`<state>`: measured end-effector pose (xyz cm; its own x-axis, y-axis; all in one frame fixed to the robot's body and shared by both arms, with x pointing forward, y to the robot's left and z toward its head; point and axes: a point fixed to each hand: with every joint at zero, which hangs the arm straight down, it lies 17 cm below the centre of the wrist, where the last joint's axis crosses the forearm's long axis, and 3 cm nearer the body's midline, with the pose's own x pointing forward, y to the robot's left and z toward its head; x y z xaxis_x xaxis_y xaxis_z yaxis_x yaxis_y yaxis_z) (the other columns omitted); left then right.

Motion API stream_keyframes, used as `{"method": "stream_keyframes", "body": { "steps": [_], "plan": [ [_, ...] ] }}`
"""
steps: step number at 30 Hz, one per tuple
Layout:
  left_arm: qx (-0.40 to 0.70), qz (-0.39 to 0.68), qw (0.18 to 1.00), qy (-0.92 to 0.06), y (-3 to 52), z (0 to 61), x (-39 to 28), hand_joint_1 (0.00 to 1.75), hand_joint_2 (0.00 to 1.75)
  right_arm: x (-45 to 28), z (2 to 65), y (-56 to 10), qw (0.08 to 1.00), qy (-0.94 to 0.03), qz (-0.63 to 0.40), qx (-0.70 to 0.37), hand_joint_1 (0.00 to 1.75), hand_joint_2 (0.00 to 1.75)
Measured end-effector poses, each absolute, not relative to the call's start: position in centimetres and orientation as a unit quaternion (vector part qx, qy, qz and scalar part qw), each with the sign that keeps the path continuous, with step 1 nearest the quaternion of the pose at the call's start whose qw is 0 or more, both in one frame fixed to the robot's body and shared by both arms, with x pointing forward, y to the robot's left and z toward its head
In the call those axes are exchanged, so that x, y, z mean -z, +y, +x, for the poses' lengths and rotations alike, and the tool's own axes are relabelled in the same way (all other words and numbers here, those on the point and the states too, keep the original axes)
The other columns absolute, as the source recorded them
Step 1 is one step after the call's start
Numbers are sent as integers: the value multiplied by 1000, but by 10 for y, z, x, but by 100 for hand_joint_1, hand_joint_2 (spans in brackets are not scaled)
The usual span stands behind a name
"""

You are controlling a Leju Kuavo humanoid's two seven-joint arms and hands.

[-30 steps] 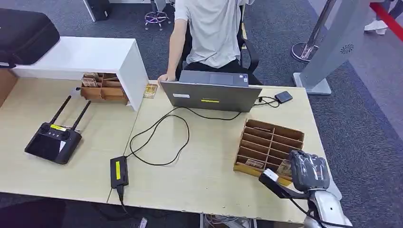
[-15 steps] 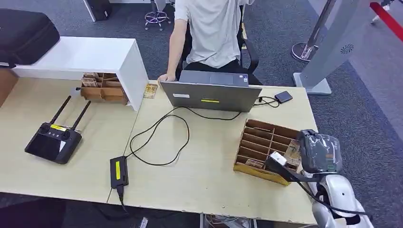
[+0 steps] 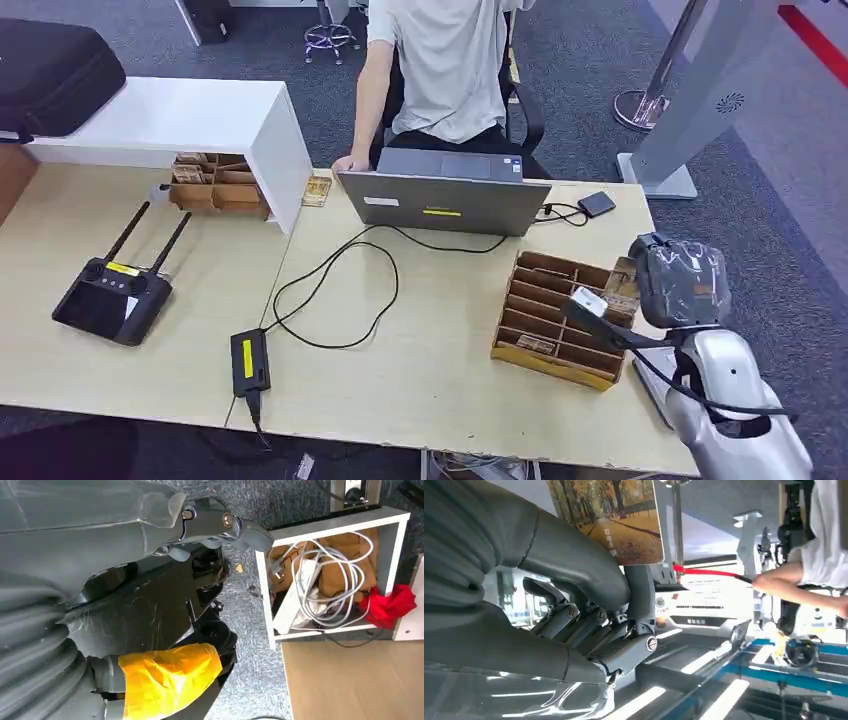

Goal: Pass the card to the sensor for recognition and then transmit it.

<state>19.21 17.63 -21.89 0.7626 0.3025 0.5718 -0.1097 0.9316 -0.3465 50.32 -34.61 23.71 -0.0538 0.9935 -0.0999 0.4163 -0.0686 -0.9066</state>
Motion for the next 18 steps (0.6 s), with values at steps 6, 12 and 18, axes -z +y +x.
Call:
{"method": "stream_keyframes", "body": {
  "steps": [6,12,18],
  "plan": [
    [-107,-158,926,-326,171,195,217,0,175,-273,534,-326,314,-594,-600,-434,171,175],
    [-102,-169,925,-324,164,197,214,0,175,-302,557,-307,291,-595,-601,-447,171,175],
    [-97,-176,924,-326,160,201,212,0,175,-326,577,-283,270,-594,-602,-459,171,175]
  ]
}}
